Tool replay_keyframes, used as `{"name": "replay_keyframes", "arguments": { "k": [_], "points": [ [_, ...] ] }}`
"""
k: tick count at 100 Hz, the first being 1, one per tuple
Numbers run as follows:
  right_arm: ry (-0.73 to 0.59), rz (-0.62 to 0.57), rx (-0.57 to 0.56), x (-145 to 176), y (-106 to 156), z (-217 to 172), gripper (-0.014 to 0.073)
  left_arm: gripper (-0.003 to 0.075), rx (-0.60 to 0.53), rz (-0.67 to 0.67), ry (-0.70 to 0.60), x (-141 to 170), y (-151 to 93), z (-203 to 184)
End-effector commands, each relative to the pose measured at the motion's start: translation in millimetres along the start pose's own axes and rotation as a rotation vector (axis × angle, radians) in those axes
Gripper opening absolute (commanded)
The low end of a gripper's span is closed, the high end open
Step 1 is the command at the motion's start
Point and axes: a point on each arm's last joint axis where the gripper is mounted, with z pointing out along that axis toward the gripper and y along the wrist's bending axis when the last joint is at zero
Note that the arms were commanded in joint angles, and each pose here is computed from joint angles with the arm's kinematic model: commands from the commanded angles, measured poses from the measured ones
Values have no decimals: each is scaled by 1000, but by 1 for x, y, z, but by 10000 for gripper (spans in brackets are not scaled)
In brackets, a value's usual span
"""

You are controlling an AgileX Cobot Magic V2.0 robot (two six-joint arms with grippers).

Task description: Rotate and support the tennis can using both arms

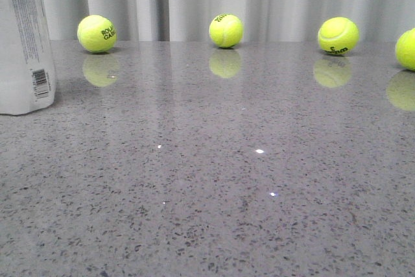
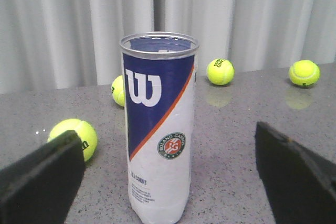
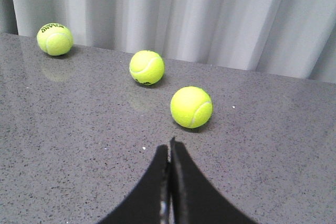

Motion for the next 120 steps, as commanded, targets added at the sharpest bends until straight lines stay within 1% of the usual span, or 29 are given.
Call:
{"name": "replay_keyframes", "arguments": {
  "k": [1, 3, 8, 10, 15, 17, 22, 27, 103, 120],
  "points": [
    [-95, 3, 29, -15, -3, -2, -66, 503, -11, -31, -144, -17, 1, -1],
    [-95, 3, 29, -15, -3, -2, -66, 479, -12, -31, -146, -17, 1, -1],
    [-95, 3, 29, -15, -3, -2, -66, 366, -13, -31, -153, -18, 1, -1],
    [-95, 3, 29, -15, -3, -2, -66, 335, -13, -31, -153, -18, 1, -1],
    [-95, 3, 29, -15, -3, -2, -66, 211, -14, -31, -160, -19, 1, -1],
    [-95, 3, 29, -15, -3, -2, -66, 180, -15, -31, -163, -19, 2, -1],
    [-95, 3, 29, -15, -3, -2, -66, 61, -15, -31, -164, -19, 2, -1],
    [-95, 3, 29, -15, -3, -2, -66, -21, -15, -31, -164, -19, 2, -1],
    [-95, 3, 29, -15, -3, -2, -66, -21, -15, -29, -163, -19, 2, -1],
    [-95, 3, 29, -15, -3, -2, -66, -21, -20, -6, -141, -9, 2, 1]
  ]
}}
